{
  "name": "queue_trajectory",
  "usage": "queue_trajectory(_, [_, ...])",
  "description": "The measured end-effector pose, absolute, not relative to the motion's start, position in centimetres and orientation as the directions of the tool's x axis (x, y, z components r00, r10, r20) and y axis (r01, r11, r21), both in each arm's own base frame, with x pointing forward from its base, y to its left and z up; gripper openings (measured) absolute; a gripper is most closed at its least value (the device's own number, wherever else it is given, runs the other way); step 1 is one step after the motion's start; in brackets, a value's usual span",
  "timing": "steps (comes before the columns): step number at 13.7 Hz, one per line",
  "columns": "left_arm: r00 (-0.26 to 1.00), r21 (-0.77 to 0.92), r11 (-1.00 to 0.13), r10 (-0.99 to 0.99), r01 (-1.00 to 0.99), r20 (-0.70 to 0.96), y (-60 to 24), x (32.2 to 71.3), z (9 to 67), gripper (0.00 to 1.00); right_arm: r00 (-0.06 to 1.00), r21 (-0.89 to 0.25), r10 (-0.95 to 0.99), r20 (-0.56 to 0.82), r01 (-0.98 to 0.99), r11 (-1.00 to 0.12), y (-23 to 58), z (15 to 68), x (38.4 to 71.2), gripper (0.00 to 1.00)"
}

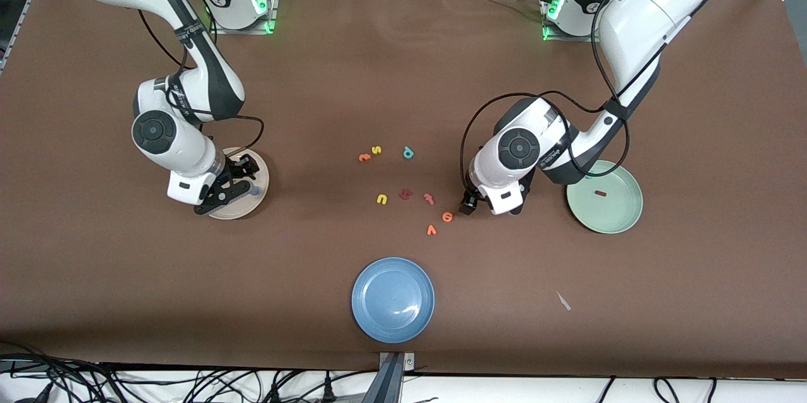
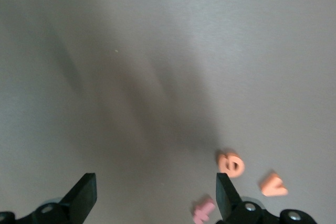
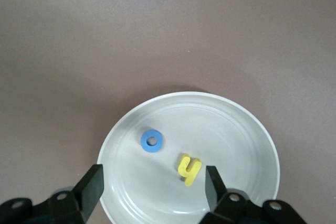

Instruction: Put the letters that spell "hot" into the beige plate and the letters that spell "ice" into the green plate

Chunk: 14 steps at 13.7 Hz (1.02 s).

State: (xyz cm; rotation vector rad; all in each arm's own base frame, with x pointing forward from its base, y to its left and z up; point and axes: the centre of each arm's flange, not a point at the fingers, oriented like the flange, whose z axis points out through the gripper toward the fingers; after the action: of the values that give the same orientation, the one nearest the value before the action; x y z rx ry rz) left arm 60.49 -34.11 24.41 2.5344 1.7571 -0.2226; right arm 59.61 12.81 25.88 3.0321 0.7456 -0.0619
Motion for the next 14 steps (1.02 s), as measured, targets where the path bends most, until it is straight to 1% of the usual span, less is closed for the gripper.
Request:
queue_trajectory(3, [0.344, -0.005, -0.347, 0.930, 0.938, -0.133, -34.4, 61.7, 24.6, 1.00, 0.952, -0.015, 0.303, -0.045, 0.303, -0.953, 17.4, 26.0, 58.2, 0.87])
queue_trajectory(5, [0.357, 0.005, -0.359, 0.928, 0.933, -0.111, -35.6, 61.7, 23.4, 1.00, 0.980, -0.033, 0.193, -0.052, 0.192, -0.981, 21.6, 26.0, 56.7, 0.87])
queue_trajectory(11, [0.387, -0.007, -0.391, 0.913, 0.920, -0.127, -37.2, 61.4, 19.3, 1.00, 0.998, -0.042, 0.008, -0.061, 0.006, -0.999, 29.6, 25.0, 53.2, 0.87])
queue_trajectory(14, [0.373, 0.003, -0.376, 0.917, 0.926, -0.140, -36.5, 63.0, 18.3, 1.00, 0.995, -0.045, -0.091, -0.044, -0.093, -0.995, 33.4, 23.6, 51.3, 0.86])
